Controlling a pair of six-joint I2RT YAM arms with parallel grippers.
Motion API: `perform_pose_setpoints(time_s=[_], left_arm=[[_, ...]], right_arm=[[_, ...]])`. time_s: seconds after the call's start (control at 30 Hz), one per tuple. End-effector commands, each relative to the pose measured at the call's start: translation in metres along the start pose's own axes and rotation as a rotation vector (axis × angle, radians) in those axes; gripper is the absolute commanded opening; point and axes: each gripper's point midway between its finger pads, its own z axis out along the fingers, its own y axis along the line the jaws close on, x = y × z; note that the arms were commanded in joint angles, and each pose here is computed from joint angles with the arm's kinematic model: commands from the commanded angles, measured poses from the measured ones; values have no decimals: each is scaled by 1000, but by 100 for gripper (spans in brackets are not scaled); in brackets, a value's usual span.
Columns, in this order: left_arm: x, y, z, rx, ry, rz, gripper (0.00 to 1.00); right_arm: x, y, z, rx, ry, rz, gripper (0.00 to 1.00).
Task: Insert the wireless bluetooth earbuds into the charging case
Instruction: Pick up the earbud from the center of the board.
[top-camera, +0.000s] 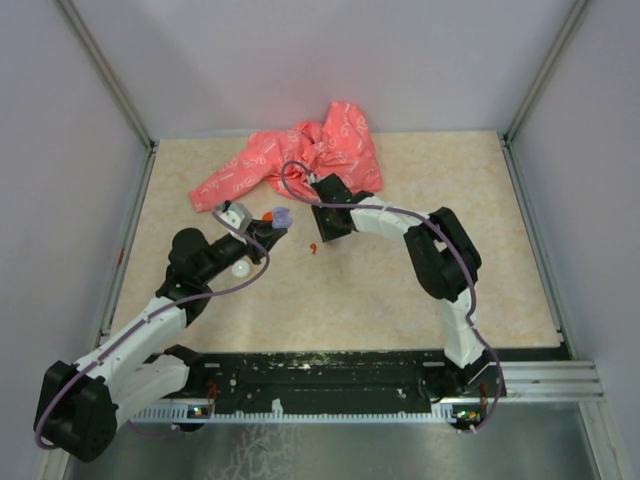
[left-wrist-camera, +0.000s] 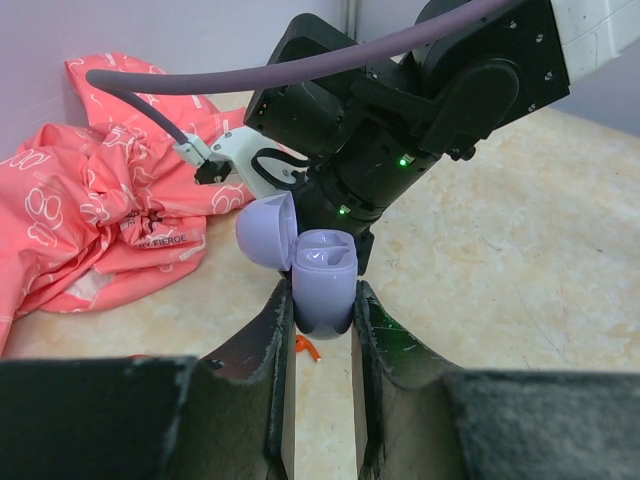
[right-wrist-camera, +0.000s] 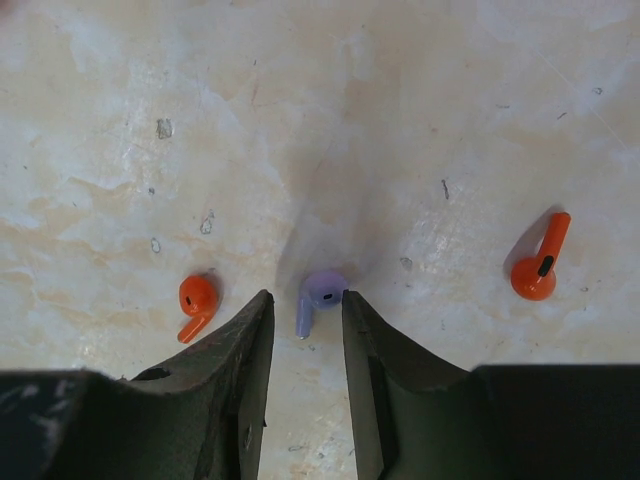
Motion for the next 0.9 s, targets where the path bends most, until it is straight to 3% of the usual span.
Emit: perform_pose_setpoints(time_s=[0.0,0.57,0.87], left_arm=[[-16,-3,4,21,-32,2,0],[-15,-4,4,27,-28,-5,0],[-15,-6,5,36,-29,-9,0]], right_arm=[[-13,4,-1,33,-25,-16,34],[-5,4,13,81,17,-41,33],[1,3,14,105,38,-71,27]])
